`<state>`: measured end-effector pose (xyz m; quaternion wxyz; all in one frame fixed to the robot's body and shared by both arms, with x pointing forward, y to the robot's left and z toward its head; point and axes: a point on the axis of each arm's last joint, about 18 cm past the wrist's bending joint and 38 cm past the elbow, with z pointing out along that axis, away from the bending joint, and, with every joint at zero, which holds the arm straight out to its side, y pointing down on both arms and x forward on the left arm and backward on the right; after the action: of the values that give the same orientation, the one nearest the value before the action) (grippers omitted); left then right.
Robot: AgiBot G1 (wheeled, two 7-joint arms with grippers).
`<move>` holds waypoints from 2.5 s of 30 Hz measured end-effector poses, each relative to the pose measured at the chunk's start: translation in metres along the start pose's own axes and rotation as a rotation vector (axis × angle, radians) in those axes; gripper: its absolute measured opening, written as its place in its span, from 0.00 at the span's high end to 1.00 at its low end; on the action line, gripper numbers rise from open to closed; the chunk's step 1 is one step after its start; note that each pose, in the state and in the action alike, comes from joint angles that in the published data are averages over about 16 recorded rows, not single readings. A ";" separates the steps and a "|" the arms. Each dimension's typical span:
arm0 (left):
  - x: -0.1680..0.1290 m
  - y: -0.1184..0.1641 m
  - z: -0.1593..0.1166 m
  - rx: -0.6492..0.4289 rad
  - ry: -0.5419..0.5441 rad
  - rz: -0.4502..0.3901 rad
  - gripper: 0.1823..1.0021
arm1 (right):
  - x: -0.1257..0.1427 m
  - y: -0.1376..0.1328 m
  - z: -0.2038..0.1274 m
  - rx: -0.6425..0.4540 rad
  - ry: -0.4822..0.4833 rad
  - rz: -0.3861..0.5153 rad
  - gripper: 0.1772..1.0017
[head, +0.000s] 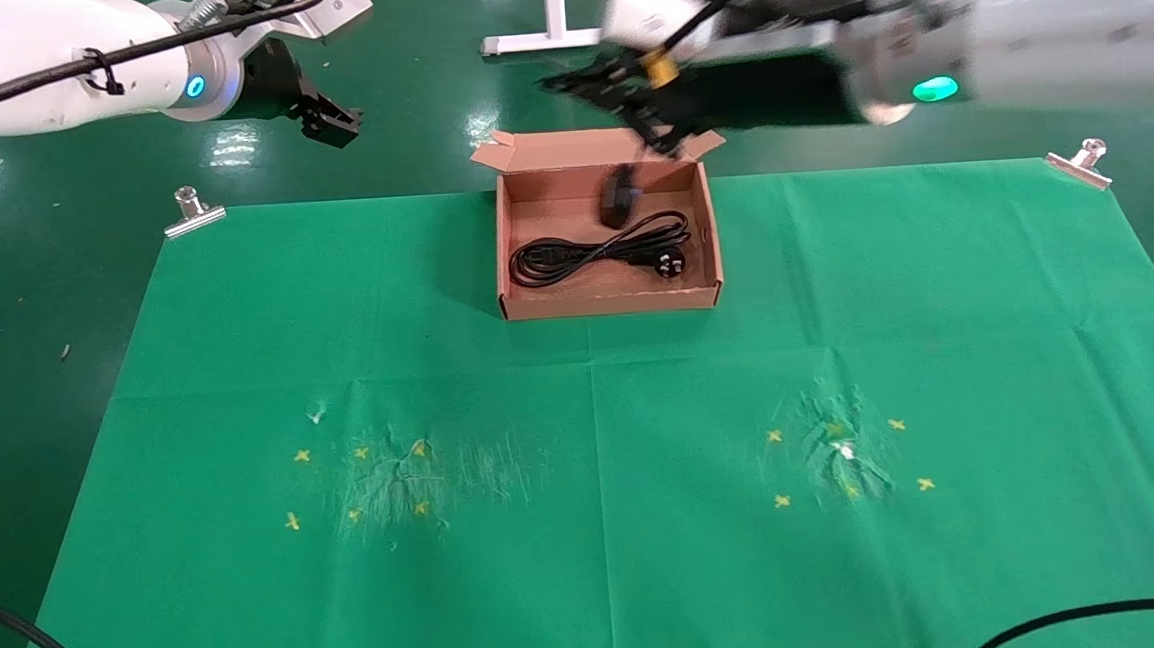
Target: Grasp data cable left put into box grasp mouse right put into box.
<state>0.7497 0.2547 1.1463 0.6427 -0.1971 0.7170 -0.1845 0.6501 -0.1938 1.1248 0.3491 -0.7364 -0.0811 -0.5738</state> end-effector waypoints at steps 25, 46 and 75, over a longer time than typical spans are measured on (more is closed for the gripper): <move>0.000 0.001 -0.002 -0.003 -0.006 0.000 0.00 | -0.042 0.033 0.074 -0.180 -0.027 -0.005 0.94; 0.001 0.001 -0.002 -0.002 -0.004 -0.001 0.00 | -0.055 0.042 0.057 -0.125 -0.079 0.076 0.56; 0.013 0.009 0.000 0.002 0.041 -0.030 0.00 | -0.123 0.073 -0.051 0.205 -0.294 0.455 0.02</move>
<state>0.7483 0.2554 1.1310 0.6251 -0.2036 0.7269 -0.1988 0.6078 -0.2444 0.9885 0.5261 -0.7718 -0.0212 -0.3566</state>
